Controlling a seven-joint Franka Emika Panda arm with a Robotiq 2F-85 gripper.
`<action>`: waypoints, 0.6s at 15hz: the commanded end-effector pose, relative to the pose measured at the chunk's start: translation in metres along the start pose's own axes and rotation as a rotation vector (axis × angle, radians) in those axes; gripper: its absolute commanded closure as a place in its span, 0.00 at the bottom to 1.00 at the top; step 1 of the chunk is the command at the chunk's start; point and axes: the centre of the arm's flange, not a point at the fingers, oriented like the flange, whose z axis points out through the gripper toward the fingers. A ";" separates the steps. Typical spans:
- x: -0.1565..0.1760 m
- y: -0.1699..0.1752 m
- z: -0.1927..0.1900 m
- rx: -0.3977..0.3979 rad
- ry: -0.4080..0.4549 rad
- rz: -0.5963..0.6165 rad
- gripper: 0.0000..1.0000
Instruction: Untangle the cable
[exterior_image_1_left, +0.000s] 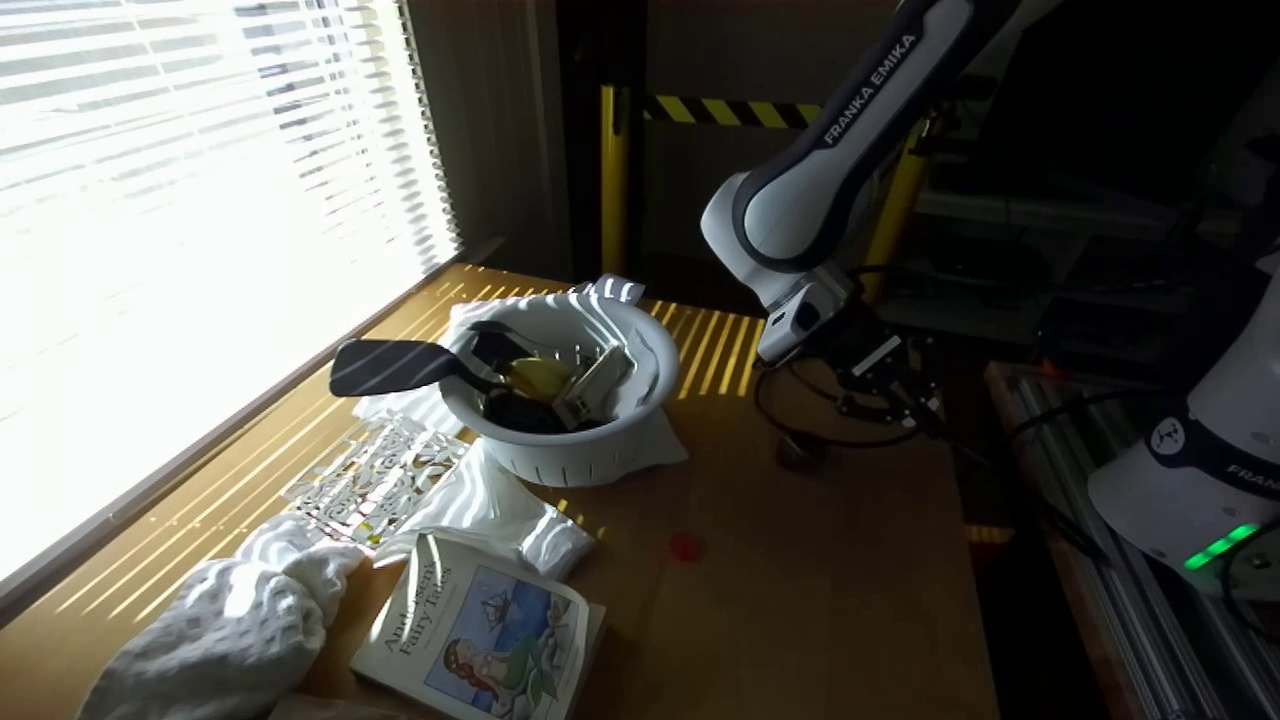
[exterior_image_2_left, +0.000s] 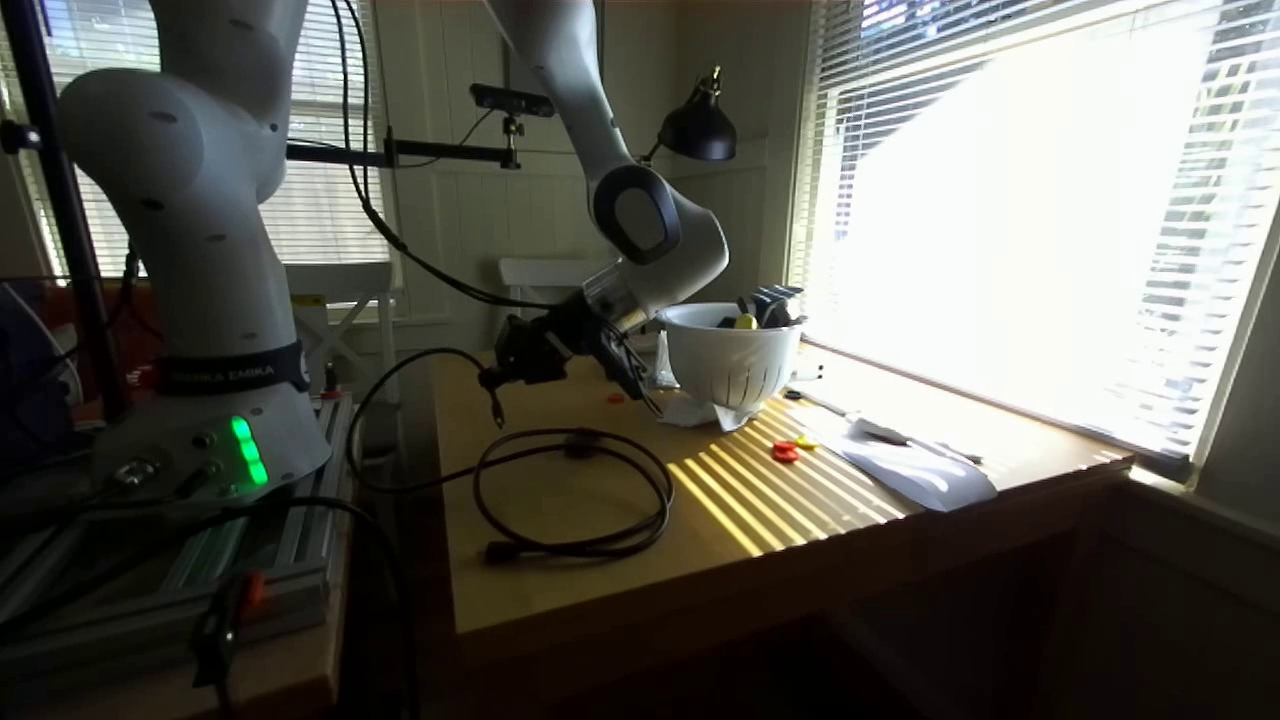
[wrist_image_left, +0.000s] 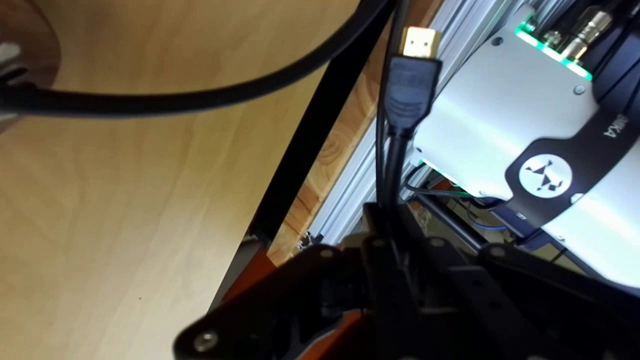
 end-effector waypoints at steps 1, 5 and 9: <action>0.008 0.002 -0.011 0.038 0.127 0.073 0.98; 0.010 0.000 -0.010 -0.006 0.119 0.136 0.92; 0.010 0.002 -0.012 -0.018 0.139 0.197 0.98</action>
